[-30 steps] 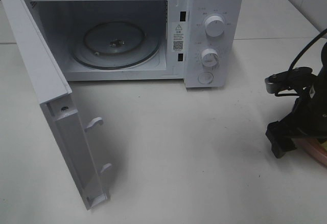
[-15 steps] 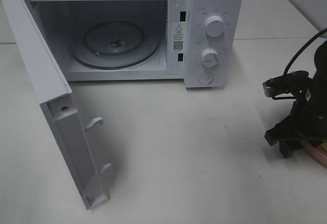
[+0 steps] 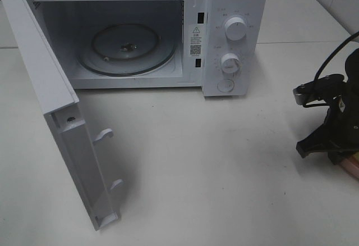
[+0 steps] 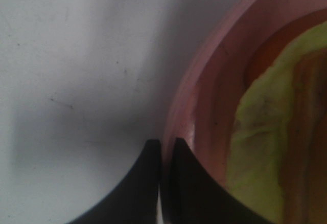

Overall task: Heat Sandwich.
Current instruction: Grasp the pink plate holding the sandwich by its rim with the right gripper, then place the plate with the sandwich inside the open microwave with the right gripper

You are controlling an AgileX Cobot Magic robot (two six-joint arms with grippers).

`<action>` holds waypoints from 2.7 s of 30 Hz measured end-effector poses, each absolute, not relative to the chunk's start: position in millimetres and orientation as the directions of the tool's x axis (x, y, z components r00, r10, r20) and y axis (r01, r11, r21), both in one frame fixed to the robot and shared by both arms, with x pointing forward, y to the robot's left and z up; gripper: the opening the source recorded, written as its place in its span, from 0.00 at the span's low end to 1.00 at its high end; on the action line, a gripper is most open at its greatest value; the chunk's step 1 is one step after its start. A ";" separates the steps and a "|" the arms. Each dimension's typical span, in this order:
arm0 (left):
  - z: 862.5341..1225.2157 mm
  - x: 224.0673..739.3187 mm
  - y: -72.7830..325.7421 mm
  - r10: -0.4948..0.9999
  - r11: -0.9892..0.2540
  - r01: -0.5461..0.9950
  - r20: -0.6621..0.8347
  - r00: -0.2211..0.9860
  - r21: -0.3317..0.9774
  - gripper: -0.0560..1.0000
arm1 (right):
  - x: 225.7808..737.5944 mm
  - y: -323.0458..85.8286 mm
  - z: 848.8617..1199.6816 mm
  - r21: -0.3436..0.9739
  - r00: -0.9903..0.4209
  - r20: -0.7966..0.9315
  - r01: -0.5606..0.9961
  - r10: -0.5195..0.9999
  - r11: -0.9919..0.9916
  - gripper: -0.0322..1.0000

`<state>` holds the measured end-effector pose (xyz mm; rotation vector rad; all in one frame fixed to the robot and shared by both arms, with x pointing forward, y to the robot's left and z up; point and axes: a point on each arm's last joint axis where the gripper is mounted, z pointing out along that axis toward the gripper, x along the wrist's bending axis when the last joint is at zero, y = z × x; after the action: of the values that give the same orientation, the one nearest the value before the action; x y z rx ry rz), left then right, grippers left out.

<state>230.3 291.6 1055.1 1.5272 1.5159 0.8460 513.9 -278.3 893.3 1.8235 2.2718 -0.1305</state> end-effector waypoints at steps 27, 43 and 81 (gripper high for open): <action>1055.1 230.3 291.6 0.995 0.045 0.456 -0.079 0.056 0.889 0.96 | 501.3 -257.3 910.6 0.017 -0.245 -0.374 0.963 0.894 0.271 0.04; 1055.1 230.3 291.6 0.995 0.045 0.456 -0.079 0.056 0.889 0.96 | 485.0 -238.5 946.1 0.061 -0.273 -0.416 0.943 0.867 0.326 0.04; 1055.1 230.3 291.6 0.995 0.045 0.456 -0.079 0.056 0.889 0.96 | 388.0 -173.3 980.7 0.039 -0.674 -0.444 0.644 0.591 0.764 0.05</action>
<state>230.3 291.6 1055.1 1.5272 1.5159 0.8460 388.0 -173.3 980.7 0.9351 2.5234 -0.1677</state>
